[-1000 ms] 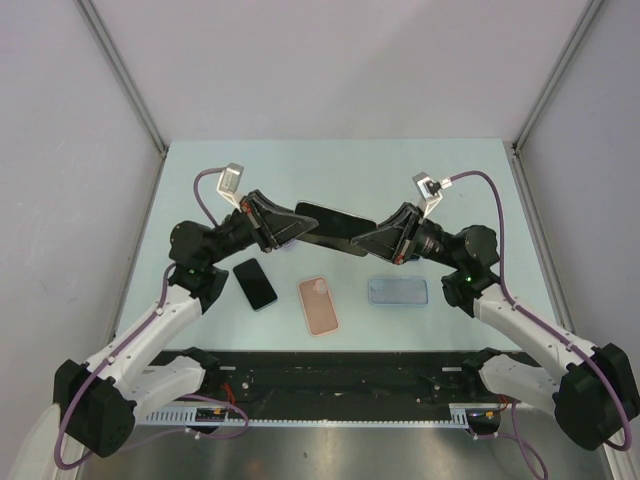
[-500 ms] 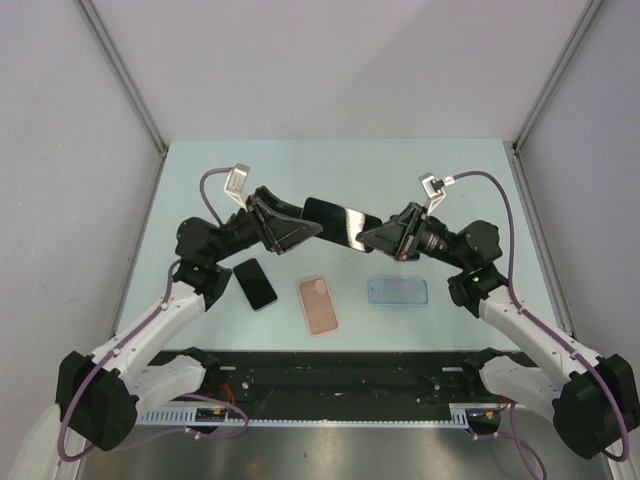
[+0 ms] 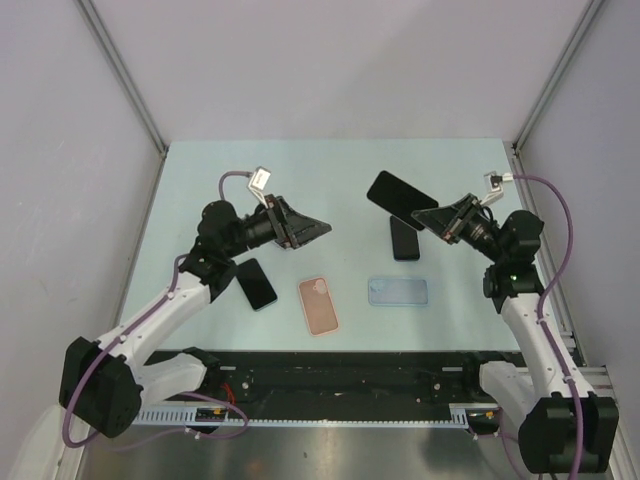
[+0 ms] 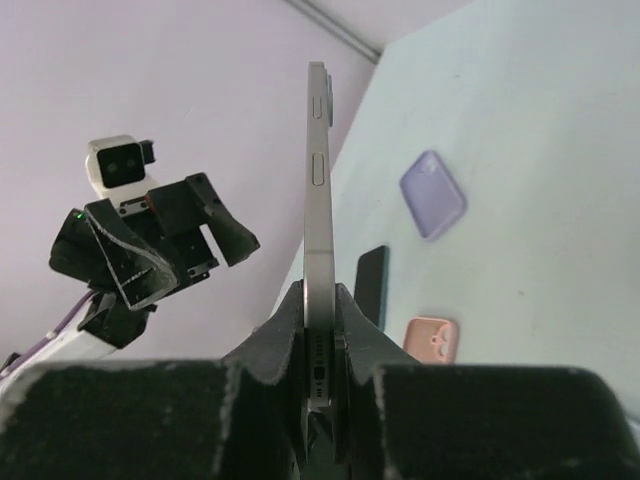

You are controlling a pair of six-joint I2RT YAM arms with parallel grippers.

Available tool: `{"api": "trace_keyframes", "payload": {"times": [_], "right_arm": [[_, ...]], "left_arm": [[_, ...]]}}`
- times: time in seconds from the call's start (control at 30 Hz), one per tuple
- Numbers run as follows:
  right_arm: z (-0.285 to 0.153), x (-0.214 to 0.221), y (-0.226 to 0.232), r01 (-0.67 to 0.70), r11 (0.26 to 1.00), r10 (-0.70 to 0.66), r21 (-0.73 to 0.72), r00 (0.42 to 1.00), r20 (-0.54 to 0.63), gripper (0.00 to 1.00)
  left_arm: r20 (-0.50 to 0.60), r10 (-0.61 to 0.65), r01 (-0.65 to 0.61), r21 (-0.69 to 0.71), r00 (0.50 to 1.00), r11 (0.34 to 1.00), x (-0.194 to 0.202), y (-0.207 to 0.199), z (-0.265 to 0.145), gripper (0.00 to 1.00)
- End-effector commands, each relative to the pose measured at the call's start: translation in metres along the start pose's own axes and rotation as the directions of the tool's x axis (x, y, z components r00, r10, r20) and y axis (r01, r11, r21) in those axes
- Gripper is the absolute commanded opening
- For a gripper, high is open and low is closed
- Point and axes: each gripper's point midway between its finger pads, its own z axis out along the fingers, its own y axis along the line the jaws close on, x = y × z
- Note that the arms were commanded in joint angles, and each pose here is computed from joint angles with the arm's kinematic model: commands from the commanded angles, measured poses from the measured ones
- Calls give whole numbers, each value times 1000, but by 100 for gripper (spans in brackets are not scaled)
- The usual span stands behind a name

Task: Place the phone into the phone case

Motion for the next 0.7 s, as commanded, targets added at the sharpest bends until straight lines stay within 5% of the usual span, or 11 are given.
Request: {"api": "trace_keyframes", "payload": {"times": [0.0,0.33,0.67], "right_arm": [[-20,-12,-21,-4,998,4,67,1000,-6,0],[-46,-9,-85,-102,957,108,273,994,-5,0],[-59,7,-114,-107,911,128,398,991,-27,0]], "left_arm": [[-108,4,-22,-164,994,986,15,30,8,76],[-261,-62,-28,-327,963,945,69,85,34,75],[-493,-106,-159,-465,864,871,155,133,66,75]]}}
